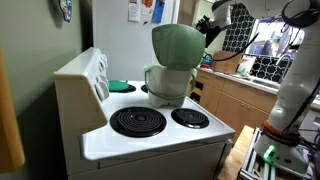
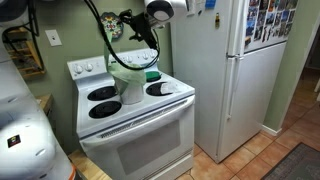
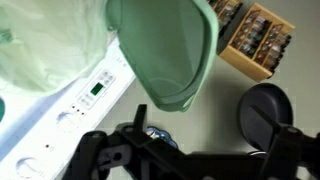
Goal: Open the trash can then put the tissue paper inside
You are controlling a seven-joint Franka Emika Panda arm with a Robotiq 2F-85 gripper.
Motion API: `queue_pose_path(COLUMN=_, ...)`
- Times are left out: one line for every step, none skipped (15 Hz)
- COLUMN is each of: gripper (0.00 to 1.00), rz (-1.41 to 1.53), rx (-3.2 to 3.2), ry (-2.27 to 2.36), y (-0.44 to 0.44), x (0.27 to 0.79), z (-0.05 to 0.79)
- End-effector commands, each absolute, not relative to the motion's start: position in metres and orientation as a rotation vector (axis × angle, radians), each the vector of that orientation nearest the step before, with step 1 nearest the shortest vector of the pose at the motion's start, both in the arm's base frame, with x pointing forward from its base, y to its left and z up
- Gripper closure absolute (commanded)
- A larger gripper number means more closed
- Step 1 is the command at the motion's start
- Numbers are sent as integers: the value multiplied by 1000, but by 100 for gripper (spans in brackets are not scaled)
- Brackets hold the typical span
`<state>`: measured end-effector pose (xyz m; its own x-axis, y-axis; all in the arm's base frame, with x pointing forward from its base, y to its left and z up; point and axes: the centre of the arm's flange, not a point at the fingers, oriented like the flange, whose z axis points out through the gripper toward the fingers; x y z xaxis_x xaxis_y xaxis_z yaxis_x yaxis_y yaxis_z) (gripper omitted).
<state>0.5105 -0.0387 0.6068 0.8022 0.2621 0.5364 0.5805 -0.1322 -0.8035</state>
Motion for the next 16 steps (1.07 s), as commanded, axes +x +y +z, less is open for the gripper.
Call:
queue_pose_path(gripper=0, rz=-383, rx=-1907, ry=-562, y=-50, x=512, z=591)
queue_pose_path(gripper=0, rz=-364, rx=-1823, ry=-618, y=-49, x=520, z=600)
queue_pose_path(gripper=0, rz=-381, rx=-1857, ry=-603, y=-53, x=523, z=597)
queue_pose_path(gripper=0, rz=-386, rx=-1870, ry=-597, y=-54, x=524, z=596)
queue_pose_path(gripper=0, rz=-389, rx=-1875, ry=-594, y=-55, x=524, z=595)
queue_pose_path(gripper=0, rz=-389, rx=-1877, ry=-593, y=-55, x=524, z=595)
queue_pose_path(gripper=0, rz=-389, rx=-1878, ry=-593, y=-55, x=524, z=595)
queue_pose_path(gripper=0, rz=-418, rx=-1930, ry=-546, y=-57, x=534, z=591)
queue_pose_path(gripper=0, rz=-492, rx=-2001, ry=-502, y=-64, x=553, z=584)
queue_pose_path(gripper=0, rz=-536, rx=-2043, ry=-486, y=-71, x=567, z=577)
queue_pose_path(gripper=0, rz=-577, rx=-2100, ry=-459, y=-78, x=581, z=568)
queue_pose_path(gripper=0, rz=-621, rx=-2155, ry=-445, y=-83, x=592, z=561)
queue_pose_path(gripper=0, rz=-633, rx=-2217, ry=-415, y=-86, x=603, z=550)
queue_pose_path(gripper=0, rz=-636, rx=-2278, ry=-387, y=-88, x=613, z=540)
queue_pose_path(gripper=0, rz=-635, rx=-2338, ry=-368, y=-89, x=623, z=530)
queue_pose_path(gripper=0, rz=-596, rx=-2380, ry=-337, y=-89, x=633, z=518)
